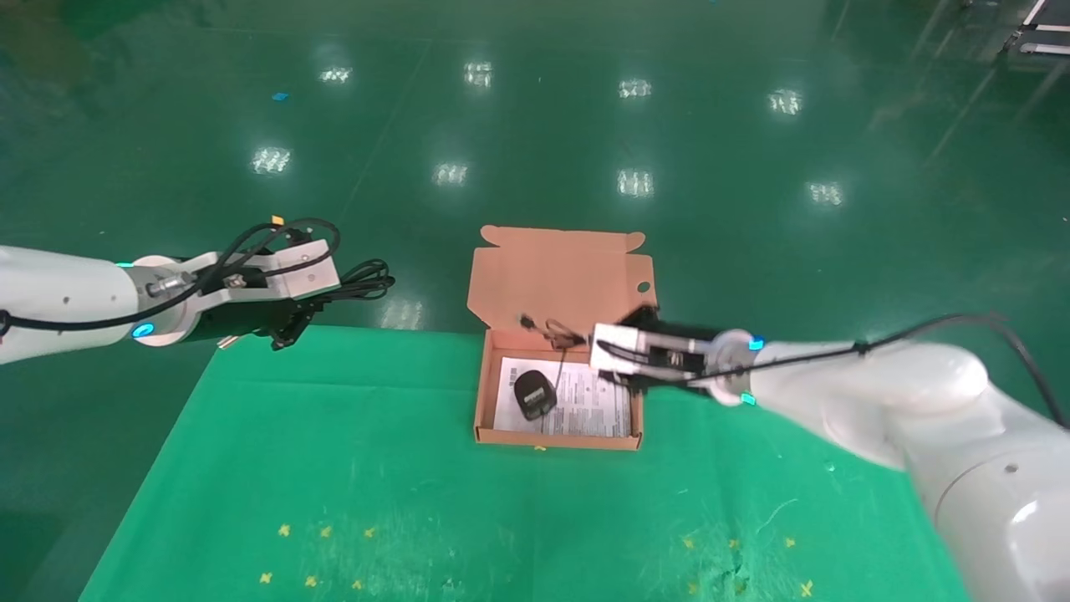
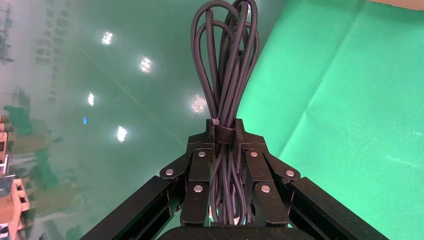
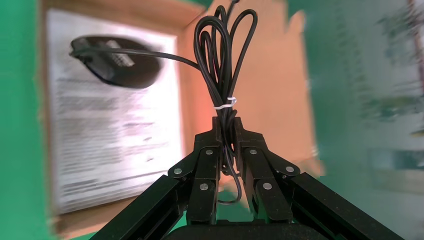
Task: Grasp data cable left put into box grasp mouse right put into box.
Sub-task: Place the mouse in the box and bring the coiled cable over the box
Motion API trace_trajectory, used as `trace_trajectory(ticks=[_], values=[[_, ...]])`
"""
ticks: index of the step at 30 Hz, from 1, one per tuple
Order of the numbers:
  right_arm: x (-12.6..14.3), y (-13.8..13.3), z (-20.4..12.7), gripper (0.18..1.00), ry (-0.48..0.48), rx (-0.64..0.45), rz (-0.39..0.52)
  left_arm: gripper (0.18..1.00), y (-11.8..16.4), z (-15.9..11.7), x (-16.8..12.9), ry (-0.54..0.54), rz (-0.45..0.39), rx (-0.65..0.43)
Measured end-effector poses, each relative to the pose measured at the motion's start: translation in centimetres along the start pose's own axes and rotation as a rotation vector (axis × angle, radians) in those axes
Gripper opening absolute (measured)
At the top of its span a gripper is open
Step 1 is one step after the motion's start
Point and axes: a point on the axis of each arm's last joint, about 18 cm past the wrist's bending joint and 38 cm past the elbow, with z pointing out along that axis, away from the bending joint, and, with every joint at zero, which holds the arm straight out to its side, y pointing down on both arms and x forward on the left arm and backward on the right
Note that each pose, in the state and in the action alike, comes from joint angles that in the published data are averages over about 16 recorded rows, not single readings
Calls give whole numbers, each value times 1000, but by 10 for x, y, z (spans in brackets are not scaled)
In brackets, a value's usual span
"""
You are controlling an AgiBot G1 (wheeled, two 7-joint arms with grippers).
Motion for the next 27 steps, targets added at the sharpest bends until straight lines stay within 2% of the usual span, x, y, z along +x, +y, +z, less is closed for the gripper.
trace_trajectory(ticks=[8,18,27], values=[[-20,5,5,218,-24,-14,36,251,0,0,0,0,0,0],[-25,3,5,227,-28,2,42,251,0,0,0,0,0,0],[-22,0,2,300,-28,27,32,250,-5,6,7,15,7,11]])
